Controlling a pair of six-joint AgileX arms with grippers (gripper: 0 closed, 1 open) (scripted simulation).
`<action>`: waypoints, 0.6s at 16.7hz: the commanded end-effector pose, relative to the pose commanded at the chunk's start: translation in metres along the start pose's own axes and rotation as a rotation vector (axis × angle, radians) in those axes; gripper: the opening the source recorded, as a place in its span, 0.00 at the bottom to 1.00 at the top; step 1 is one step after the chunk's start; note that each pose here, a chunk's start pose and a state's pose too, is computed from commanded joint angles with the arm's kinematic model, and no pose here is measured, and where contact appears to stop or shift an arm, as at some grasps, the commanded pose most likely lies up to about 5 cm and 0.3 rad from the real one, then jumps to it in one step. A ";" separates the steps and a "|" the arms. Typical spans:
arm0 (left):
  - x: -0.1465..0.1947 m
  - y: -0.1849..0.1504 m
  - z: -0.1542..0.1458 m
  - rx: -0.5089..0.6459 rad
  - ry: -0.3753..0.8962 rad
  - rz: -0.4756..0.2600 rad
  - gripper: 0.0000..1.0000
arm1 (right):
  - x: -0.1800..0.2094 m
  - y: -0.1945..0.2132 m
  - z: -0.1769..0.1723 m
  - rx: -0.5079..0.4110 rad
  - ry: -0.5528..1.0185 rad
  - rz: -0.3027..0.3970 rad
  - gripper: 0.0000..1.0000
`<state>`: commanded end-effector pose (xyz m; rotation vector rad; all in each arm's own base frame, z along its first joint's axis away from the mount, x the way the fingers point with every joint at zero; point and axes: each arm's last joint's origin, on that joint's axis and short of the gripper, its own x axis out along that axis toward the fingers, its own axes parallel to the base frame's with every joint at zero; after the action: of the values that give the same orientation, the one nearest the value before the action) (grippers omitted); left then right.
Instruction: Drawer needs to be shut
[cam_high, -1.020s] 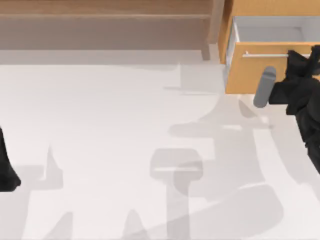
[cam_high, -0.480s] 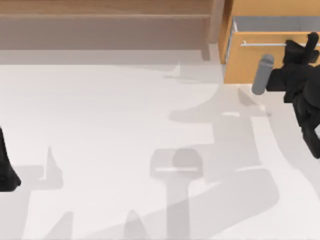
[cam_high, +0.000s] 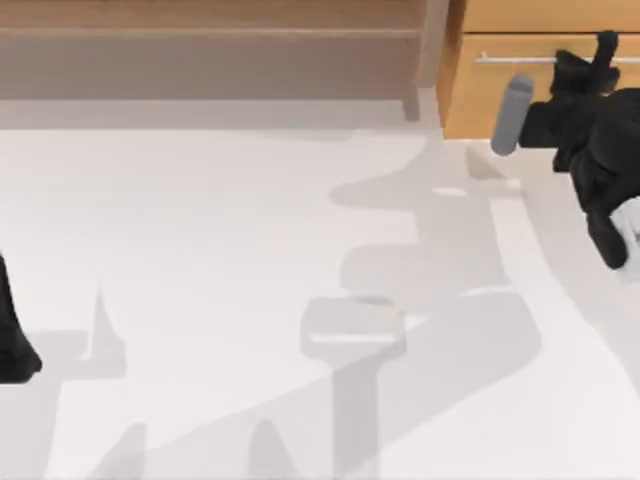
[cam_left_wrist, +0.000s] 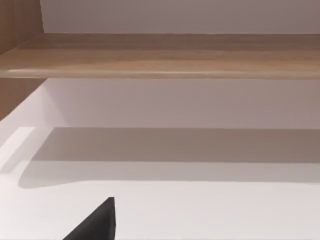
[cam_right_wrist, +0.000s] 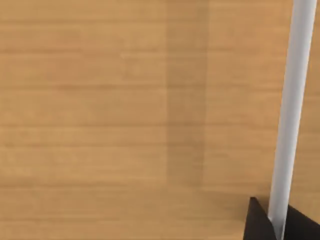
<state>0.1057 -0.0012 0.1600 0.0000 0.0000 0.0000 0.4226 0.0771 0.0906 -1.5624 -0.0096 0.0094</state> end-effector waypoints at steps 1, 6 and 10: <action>0.000 0.000 0.000 0.000 0.000 0.000 1.00 | 0.007 0.000 -0.001 0.000 0.005 0.002 0.00; 0.000 0.000 0.000 0.000 0.000 0.000 1.00 | 0.016 0.002 -0.004 -0.003 0.012 0.010 0.00; 0.000 0.000 0.000 0.000 0.000 0.000 1.00 | 0.016 0.002 -0.004 -0.003 0.012 0.010 0.23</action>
<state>0.1057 -0.0012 0.1600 0.0000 0.0000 0.0000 0.4390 0.0733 0.0884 -1.5652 0.0078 0.0075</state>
